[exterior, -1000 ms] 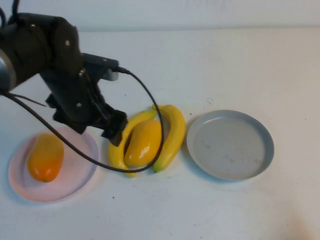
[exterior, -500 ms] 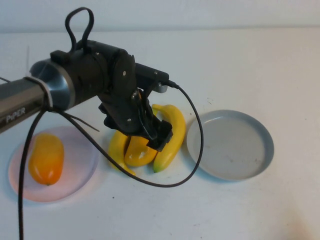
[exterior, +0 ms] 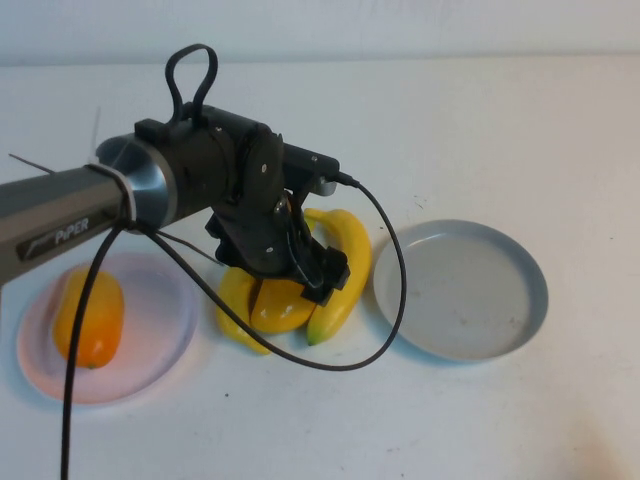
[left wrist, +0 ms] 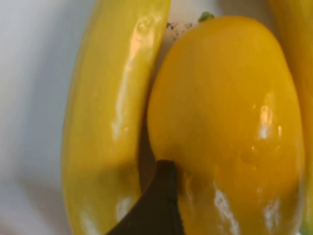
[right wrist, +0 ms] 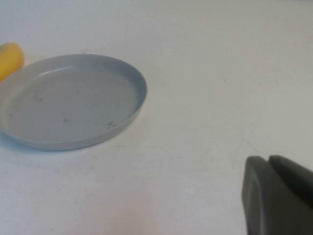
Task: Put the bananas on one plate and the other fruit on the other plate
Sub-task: Put one type of fruit in the left plate
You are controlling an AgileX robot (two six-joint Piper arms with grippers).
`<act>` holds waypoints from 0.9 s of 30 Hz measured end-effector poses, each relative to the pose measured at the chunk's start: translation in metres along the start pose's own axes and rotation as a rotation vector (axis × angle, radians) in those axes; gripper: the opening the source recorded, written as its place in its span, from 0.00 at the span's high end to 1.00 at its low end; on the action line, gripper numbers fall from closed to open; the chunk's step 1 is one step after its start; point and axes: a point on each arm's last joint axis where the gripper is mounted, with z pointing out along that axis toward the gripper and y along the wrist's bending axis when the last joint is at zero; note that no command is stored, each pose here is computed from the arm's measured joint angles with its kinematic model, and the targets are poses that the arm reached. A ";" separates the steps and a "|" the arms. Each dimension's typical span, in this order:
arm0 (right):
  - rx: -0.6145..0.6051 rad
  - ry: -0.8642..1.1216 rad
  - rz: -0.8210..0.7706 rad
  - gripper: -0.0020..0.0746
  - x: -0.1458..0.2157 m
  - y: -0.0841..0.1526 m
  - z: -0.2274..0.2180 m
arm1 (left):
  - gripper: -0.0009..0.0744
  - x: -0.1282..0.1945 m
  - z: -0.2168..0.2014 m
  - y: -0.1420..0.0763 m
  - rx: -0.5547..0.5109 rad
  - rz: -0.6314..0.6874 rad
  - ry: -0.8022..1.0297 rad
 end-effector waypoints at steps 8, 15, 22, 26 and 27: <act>0.000 0.000 0.000 1.00 0.000 0.000 0.000 | 0.10 0.001 0.013 0.000 -0.001 -0.001 0.020; 0.000 0.000 0.000 1.00 0.000 0.000 0.000 | 0.10 0.001 0.021 0.000 -0.001 -0.003 0.033; 0.000 0.000 0.000 1.00 0.000 0.000 0.000 | 0.22 0.002 0.024 0.000 -0.001 -0.005 0.034; 0.000 0.000 0.000 1.00 0.000 0.000 0.000 | 0.29 0.002 0.024 0.000 -0.001 -0.005 0.035; 0.000 0.000 0.000 1.00 0.000 0.000 0.000 | 0.29 0.002 0.024 0.000 -0.001 -0.005 0.035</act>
